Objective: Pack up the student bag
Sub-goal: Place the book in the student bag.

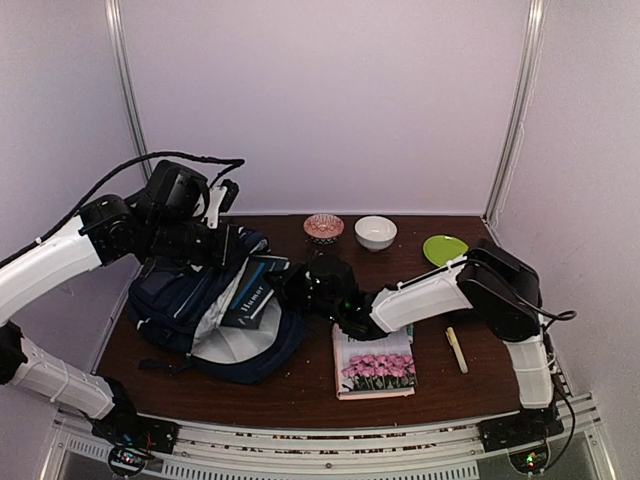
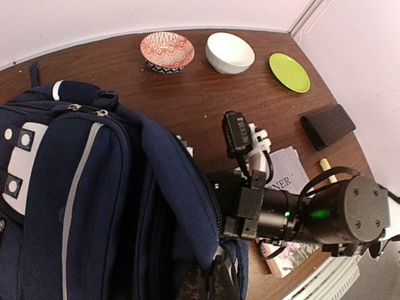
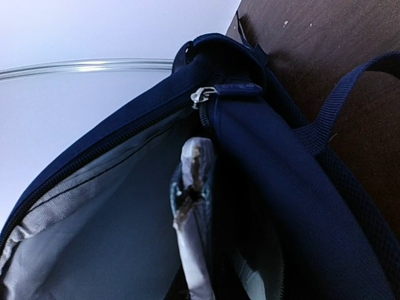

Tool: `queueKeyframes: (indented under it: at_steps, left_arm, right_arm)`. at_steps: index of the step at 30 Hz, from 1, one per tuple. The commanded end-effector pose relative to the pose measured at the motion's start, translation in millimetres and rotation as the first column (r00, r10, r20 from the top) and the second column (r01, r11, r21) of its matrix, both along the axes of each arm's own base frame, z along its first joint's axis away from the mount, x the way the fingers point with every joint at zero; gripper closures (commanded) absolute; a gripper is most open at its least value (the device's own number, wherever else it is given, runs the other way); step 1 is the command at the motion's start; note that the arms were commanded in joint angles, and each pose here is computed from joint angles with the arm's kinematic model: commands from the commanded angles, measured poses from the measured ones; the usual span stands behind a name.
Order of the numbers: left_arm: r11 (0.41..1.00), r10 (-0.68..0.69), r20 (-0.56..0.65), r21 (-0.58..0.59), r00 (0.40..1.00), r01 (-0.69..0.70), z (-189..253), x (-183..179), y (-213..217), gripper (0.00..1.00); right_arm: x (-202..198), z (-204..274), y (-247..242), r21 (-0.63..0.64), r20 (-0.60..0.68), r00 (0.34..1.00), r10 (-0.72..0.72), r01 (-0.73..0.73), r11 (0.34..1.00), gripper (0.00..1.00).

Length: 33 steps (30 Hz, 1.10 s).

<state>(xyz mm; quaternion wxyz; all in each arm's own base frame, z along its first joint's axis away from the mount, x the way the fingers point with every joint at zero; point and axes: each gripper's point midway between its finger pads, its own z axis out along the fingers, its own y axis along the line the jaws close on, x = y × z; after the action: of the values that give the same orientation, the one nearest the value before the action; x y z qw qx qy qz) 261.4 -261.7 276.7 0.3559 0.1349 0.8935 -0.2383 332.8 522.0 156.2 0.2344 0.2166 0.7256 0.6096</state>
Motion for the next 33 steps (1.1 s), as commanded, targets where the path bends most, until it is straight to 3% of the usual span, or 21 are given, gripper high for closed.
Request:
queueKeyframes:
  at_steps: [1,17,19,22,25,28,33]
  left_arm:
    - [0.966,-0.020,0.136,-0.251,0.991,0.054,69,7,-27,1.00]
    - [0.939,0.033,0.091,-0.343,0.995,0.000,55,14,-36,1.00]
    - [0.940,0.045,0.094,-0.340,0.995,-0.010,54,15,-34,1.00]
    - [0.945,0.072,0.113,-0.325,0.991,-0.031,58,16,-25,1.00]
    - [0.952,0.104,0.145,-0.301,0.984,-0.057,64,18,-14,1.00]
    - [0.959,0.140,0.178,-0.267,0.974,-0.089,71,21,-1,1.00]
    - [0.964,0.203,0.220,-0.215,0.954,-0.156,76,26,22,1.00]
  right_arm:
    - [10,51,11,0.216,0.054,0.993,-0.105,0.091,0.972,0.93]
    - [13,50,86,0.225,0.061,0.996,-0.070,0.055,0.973,0.92]
    - [10,51,98,0.224,0.072,0.997,-0.022,0.005,0.975,0.85]
    - [4,53,109,0.247,0.078,0.996,0.049,-0.067,0.967,0.62]
    - [1,52,101,0.238,0.075,0.995,0.073,-0.089,0.967,0.47]
    - [1,60,85,0.214,0.088,0.993,0.081,-0.098,0.972,0.38]
    - [-4,67,50,0.136,0.104,0.991,0.090,-0.103,0.985,0.33]
